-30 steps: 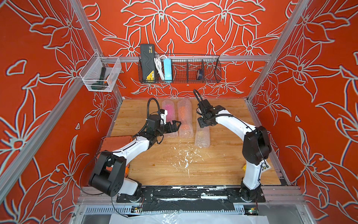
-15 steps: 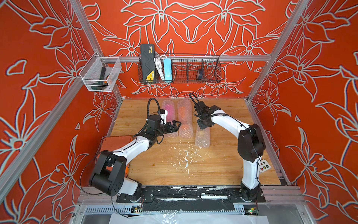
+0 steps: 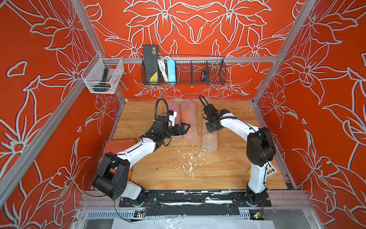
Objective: Unpack wine glasses from bubble wrap
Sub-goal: Unwrap the bubble wrap at the center of the board.
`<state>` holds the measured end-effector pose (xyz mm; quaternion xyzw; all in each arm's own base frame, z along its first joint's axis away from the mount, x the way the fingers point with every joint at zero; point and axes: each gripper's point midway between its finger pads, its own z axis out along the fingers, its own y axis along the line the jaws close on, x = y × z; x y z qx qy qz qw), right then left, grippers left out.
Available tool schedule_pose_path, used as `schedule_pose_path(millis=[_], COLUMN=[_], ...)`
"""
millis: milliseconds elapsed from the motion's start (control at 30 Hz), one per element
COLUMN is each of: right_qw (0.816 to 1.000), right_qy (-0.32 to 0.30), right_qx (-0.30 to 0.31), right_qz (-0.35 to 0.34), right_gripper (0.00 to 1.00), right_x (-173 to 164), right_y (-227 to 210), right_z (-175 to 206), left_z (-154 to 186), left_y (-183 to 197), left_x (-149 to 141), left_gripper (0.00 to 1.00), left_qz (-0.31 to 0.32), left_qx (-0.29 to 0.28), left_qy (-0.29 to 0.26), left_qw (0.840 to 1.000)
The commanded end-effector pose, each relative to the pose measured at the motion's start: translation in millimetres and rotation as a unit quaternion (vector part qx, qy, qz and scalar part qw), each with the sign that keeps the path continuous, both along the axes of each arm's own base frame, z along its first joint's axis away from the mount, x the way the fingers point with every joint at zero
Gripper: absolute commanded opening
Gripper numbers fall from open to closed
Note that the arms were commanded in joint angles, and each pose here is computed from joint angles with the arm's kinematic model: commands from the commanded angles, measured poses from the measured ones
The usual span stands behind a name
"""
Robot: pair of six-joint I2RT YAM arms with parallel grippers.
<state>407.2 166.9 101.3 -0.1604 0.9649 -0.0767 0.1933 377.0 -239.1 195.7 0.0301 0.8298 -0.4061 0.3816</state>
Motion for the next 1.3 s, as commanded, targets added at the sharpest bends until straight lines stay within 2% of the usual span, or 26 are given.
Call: schedule_pose_path(millis=[0,100,233,333,433,567,700,800,967,1267], right_qw=[0.997,0.990,0.984,0.979,0.977,0.967,0.960,0.953,0.931,0.918], right_qy=[-0.028,-0.047,-0.065,-0.059,-0.038,-0.036,-0.036,-0.035,-0.035,-0.026], right_qx=[0.074,0.130,0.163,0.189,0.201,0.238,0.261,0.283,0.345,0.376], right_qz=[-0.012,-0.021,-0.039,-0.056,-0.066,-0.082,-0.090,-0.098,-0.116,-0.123], right_gripper=[0.00,0.00,0.00,0.00,0.00,0.00,0.00,0.00,0.00,0.00], right_x=[1.3,-0.2,-2.8,-4.0,-6.9,-9.6,-9.5,-8.2,-5.5,-6.3], right_y=[3.0,-0.4,-15.5,-28.3,-38.7,-46.0,-52.5,-56.4,-59.5,-58.8], right_z=[20.9,30.3,35.0,28.0,14.3,7.7,9.6,11.8,19.8,21.3], left_z=[9.4,13.7,3.1,-11.4,-22.3,-42.2,-72.1,-76.6,-82.3,-91.5], left_y=[-30.4,-58.7,-86.2,-106.2,-133.3,-167.6,-182.4,-191.1,-203.8,-222.8], left_x=[-0.3,5.3,23.0,34.3,36.0,30.5,23.8,18.5,20.0,21.0], left_gripper=[0.89,0.87,0.84,0.74,0.70,0.71,0.71,0.74,0.80,0.80], left_qz=[-0.031,-0.047,-0.043,-0.056,-0.080,-0.106,-0.117,-0.122,-0.122,-0.130], left_qx=[-0.005,0.007,0.035,0.029,0.028,0.052,0.060,0.037,0.024,-0.041], left_qy=[0.001,0.003,0.018,0.043,0.055,0.063,0.095,0.099,0.104,0.137], left_qw=[0.999,0.999,0.998,0.997,0.995,0.991,0.987,0.987,0.987,0.981])
